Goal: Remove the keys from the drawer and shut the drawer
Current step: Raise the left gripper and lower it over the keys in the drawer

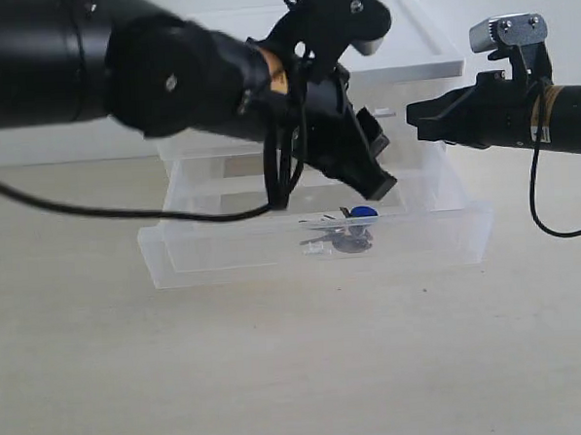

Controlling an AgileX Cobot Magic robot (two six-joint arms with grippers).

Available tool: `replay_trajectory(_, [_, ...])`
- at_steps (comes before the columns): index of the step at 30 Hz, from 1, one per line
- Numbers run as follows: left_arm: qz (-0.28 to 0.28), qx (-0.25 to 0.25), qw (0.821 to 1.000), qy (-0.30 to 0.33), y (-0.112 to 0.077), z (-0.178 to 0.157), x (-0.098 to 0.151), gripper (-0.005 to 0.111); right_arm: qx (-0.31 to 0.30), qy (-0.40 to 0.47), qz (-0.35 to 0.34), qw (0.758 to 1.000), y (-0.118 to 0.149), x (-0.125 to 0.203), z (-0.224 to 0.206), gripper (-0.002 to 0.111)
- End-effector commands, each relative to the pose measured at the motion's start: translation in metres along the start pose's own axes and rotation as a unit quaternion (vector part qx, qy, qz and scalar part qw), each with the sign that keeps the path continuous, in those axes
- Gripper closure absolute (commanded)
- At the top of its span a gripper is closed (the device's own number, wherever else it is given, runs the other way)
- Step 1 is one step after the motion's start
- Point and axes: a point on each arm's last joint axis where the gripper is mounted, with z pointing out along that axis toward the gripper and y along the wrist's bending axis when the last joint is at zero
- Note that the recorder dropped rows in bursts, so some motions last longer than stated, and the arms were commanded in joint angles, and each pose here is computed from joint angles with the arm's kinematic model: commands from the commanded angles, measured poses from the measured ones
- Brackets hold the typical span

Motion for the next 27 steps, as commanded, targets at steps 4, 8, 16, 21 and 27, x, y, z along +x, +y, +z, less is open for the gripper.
replay_trajectory(4, [-0.088,0.029,0.988,0.125,0.023,0.049,0.000,0.061,0.065,-0.013,0.046,0.997,-0.019,-0.006,-0.002,0.108])
replay_trajectory(8, [-0.094,0.031,0.984,0.151,0.025,0.084,0.021,0.061,0.065,-0.013,0.046,0.997,-0.019,-0.006,-0.002,0.108])
replay_trajectory(16, [-0.087,0.050,0.983,0.153,0.015,0.111,0.038,0.061,0.065,-0.013,0.046,0.997,-0.019,-0.006,-0.002,0.108])
replay_trajectory(21, [-0.078,0.057,0.981,0.168,0.012,0.125,0.047,0.061,0.066,-0.013,0.046,0.997,-0.019,-0.006,-0.002,0.108])
replay_trajectory(27, [-0.040,0.067,0.982,0.173,0.013,0.119,0.044,0.061,0.067,-0.011,0.046,0.997,-0.019,-0.006,-0.002,0.108])
